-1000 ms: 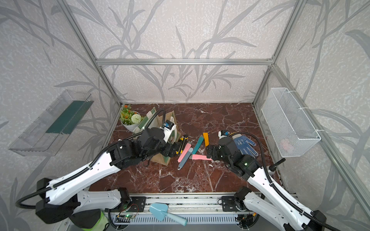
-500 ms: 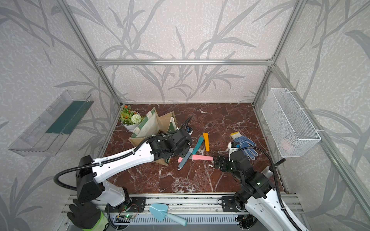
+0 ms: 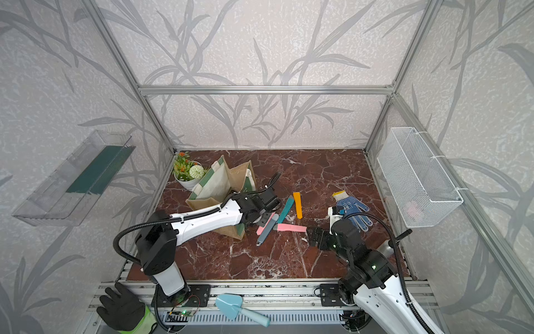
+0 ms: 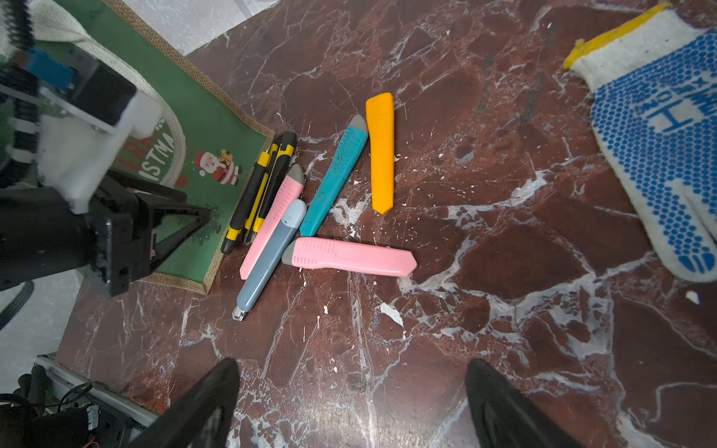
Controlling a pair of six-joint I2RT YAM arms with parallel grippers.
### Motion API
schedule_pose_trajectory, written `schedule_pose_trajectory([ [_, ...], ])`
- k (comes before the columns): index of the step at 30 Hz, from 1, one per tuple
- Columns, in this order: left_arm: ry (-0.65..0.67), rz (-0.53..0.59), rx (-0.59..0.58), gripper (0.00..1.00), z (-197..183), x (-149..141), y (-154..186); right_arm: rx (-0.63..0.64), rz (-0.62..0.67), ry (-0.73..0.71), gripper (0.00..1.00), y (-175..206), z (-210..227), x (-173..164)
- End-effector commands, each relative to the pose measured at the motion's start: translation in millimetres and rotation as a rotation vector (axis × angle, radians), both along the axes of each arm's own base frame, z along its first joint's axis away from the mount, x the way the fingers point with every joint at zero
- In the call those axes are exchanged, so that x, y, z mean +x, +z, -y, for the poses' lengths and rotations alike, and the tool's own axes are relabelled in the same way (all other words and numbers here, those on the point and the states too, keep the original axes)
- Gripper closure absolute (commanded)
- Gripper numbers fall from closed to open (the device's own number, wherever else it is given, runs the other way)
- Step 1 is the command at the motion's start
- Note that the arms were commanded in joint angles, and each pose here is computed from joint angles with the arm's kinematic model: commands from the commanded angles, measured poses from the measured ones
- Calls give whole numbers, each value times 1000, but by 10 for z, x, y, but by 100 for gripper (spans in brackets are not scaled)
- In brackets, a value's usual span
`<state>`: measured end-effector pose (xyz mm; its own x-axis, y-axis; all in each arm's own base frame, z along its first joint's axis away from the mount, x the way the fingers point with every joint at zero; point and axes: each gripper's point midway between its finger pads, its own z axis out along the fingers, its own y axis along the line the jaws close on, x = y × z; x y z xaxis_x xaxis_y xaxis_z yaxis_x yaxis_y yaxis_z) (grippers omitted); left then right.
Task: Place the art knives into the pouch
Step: Pick up the utility knife at the center of the board.
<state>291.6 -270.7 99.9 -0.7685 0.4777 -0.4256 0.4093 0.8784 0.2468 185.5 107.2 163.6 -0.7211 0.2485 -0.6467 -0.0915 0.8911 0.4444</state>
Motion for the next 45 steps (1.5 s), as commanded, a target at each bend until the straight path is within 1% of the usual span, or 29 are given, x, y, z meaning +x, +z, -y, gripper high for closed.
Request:
schedule_pose_trajectory([
  [1,33,-19,49,61,-79,23,-195,-28,-12,-7,8,-74,53,-25],
  [4,34,-17,103,63,-117,64,-293,-33,-23,-11,9,-108,55,-21],
  [9,35,-30,135,64,-120,106,-404,-45,-27,-19,9,-121,72,-11],
  [12,38,-25,179,65,-162,142,-465,-42,-28,-15,9,-119,59,-7],
  [14,42,-43,193,66,-188,153,-530,-44,-30,-17,9,-128,60,-2],
  [18,51,-81,178,69,-208,152,-630,-51,-38,-18,9,-137,61,2],
  [21,57,-99,156,72,-215,160,-645,-58,-39,-20,9,-146,69,5],
  [25,58,-130,144,72,-247,161,-681,-62,-36,-27,9,-146,81,14],
  [28,59,-126,153,73,-275,177,-683,-59,-36,-30,9,-142,79,21],
  [31,59,-150,143,75,-277,174,-719,-60,-37,-32,9,-145,78,26],
  [32,60,-153,143,76,-281,175,-729,-62,-40,-32,9,-152,77,26],
  [36,53,-160,142,87,-279,172,-738,-62,-43,-35,9,-152,78,34],
  [42,43,-148,116,89,-245,173,-665,-70,-49,-38,9,-166,68,61],
  [45,41,-141,117,93,-246,181,-614,-69,-52,-36,9,-170,53,75],
])
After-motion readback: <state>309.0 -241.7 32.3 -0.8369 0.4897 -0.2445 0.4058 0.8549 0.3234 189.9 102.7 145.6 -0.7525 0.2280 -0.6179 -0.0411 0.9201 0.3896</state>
